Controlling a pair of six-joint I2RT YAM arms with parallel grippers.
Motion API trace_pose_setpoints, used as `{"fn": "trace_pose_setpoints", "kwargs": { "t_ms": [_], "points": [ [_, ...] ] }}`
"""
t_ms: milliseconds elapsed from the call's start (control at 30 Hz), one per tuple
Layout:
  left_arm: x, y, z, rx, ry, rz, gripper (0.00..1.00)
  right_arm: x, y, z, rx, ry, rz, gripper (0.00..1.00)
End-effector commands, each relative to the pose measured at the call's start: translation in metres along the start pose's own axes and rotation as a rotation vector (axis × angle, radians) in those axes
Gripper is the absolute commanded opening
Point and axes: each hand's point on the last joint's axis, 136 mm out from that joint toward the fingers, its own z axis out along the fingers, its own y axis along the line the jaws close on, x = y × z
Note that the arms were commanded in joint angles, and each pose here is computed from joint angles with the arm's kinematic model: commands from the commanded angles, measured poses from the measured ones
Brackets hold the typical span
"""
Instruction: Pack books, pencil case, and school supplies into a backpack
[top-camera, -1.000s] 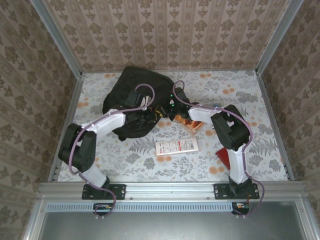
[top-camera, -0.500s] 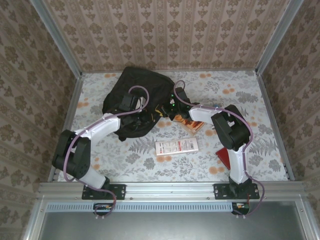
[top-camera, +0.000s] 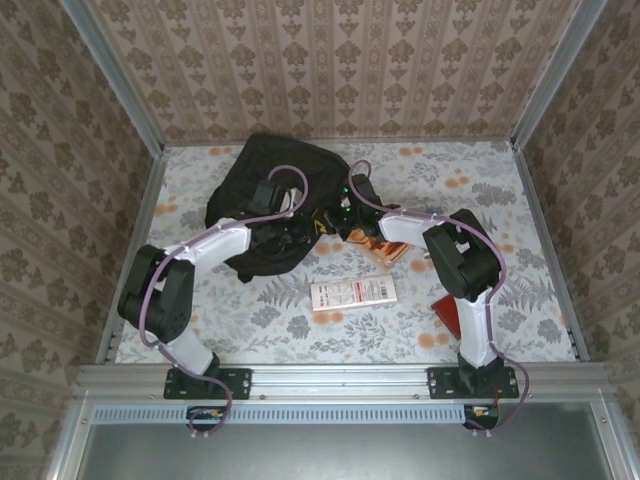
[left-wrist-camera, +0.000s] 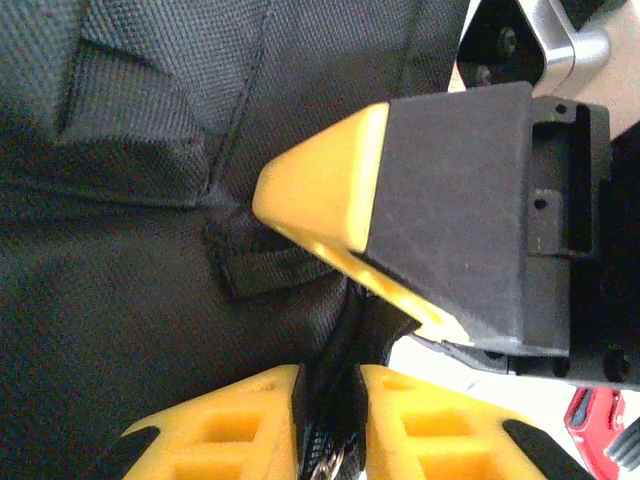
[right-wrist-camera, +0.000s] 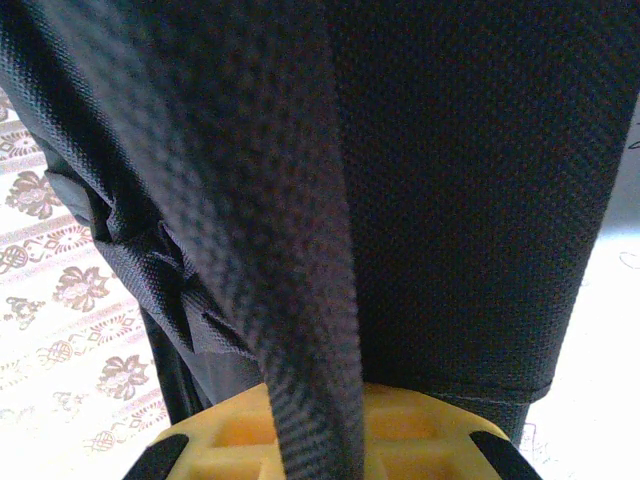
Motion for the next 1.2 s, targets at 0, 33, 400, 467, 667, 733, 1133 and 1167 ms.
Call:
{"fn": "trace_pose_setpoints", "kwargs": {
  "t_ms": [0, 33, 400, 467, 667, 733, 1133, 1167],
  "points": [
    [-0.004, -0.006, 0.010, 0.025, 0.018, -0.003, 0.21, 0.006, 0.038, -0.013, -0.100, 0.020, -0.020, 0.00],
    [-0.004, -0.006, 0.013, 0.029, 0.025, -0.007, 0.21, 0.007, 0.040, -0.013, -0.103, 0.023, -0.022, 0.00],
    [0.002, -0.028, 0.026, 0.083, 0.057, 0.044, 0.30, 0.010, 0.037, -0.006, -0.097, 0.029, -0.015, 0.00],
    [0.003, -0.028, 0.028, 0.081, 0.062, 0.046, 0.28, 0.010, 0.035, -0.004, -0.097, 0.029, -0.010, 0.00],
    [0.010, -0.031, 0.039, 0.072, 0.089, 0.067, 0.02, 0.009, 0.029, -0.003, -0.071, 0.009, -0.010, 0.00],
    [0.011, -0.035, 0.037, 0.073, 0.082, 0.087, 0.00, 0.007, 0.025, -0.005, -0.056, 0.001, -0.011, 0.00],
    [0.010, -0.012, -0.007, -0.008, -0.037, 0.093, 0.00, -0.022, 0.001, -0.018, -0.006, -0.084, 0.021, 0.00],
    [0.011, -0.008, -0.009, -0.019, -0.044, 0.087, 0.00, -0.024, 0.002, -0.019, -0.010, -0.089, 0.022, 0.00]
  ]
}}
